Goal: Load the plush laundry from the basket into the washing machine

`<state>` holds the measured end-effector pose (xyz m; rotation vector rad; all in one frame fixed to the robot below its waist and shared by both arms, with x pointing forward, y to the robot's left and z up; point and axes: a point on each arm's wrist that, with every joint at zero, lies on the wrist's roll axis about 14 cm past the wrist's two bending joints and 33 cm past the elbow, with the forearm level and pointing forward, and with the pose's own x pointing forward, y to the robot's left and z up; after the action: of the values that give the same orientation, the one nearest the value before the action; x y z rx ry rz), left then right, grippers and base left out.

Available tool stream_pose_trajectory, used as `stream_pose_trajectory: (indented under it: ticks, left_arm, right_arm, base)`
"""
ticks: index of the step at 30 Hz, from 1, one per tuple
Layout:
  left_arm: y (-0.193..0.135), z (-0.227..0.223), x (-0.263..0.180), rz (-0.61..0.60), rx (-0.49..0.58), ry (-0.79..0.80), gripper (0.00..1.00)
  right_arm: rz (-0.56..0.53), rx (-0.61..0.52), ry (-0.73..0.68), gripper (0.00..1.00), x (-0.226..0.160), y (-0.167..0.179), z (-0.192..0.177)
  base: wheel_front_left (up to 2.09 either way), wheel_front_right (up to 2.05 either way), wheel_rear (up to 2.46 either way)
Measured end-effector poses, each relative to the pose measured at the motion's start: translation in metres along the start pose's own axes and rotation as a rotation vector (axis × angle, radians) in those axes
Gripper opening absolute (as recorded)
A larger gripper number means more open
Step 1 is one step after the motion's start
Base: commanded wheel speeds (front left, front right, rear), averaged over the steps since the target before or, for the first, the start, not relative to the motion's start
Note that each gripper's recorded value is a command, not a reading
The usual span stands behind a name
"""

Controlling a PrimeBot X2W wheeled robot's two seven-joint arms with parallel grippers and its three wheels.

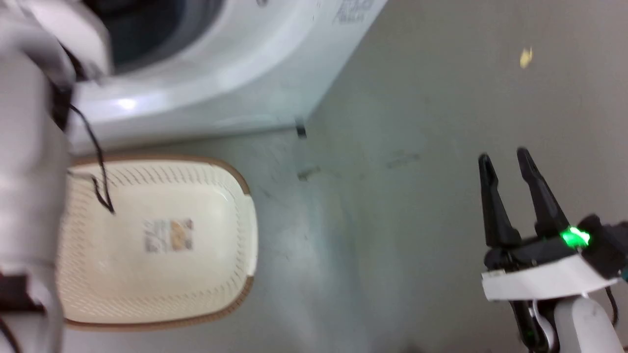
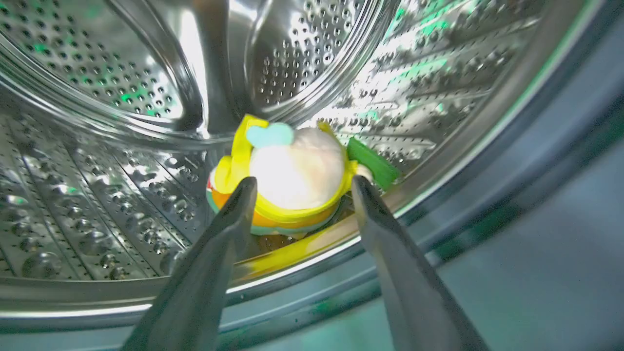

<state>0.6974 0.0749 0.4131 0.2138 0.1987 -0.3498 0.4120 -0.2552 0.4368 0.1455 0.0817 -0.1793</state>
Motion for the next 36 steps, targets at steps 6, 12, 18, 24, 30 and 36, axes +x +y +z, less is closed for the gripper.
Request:
stream_pose_trajectory:
  ticks: [6,12,18,24,30,36]
  left_arm:
    - [-0.018,0.045,-0.068,-0.018,-0.039,-0.209,1.00]
    - [-0.022,0.082,-0.152,0.055,-0.083,-0.350,1.00]
    - [-0.032,0.085,-0.242,0.127,-0.099,-0.416,1.00]
    - [-0.043,0.064,-0.300,0.184,-0.158,-0.383,1.00]
    - [-0.040,0.037,-0.337,0.290,-0.215,-0.324,1.00]
    - [-0.041,0.033,-0.344,0.306,-0.236,-0.318,0.00]
  right_arm:
    - [0.014,-0.023,-0.094,1.00,-0.023,0.000,0.038]
    - [0.085,-0.038,-0.181,1.00,-0.042,0.016,0.069]
    - [0.148,-0.047,-0.254,1.00,-0.058,0.034,0.091]
    - [0.213,-0.063,-0.274,1.00,-0.075,0.054,0.095]
    - [0.243,-0.043,-0.262,1.00,-0.087,0.067,0.089]
    - [0.257,-0.035,-0.253,0.00,-0.088,0.072,0.086]
  base:
    - [0.00,0.00,0.00]
    - [0.00,0.00,0.00]
    - [0.00,0.00,0.00]
    - [0.00,0.00,0.00]
    - [0.00,0.00,0.00]
    - [0.00,0.00,0.00]
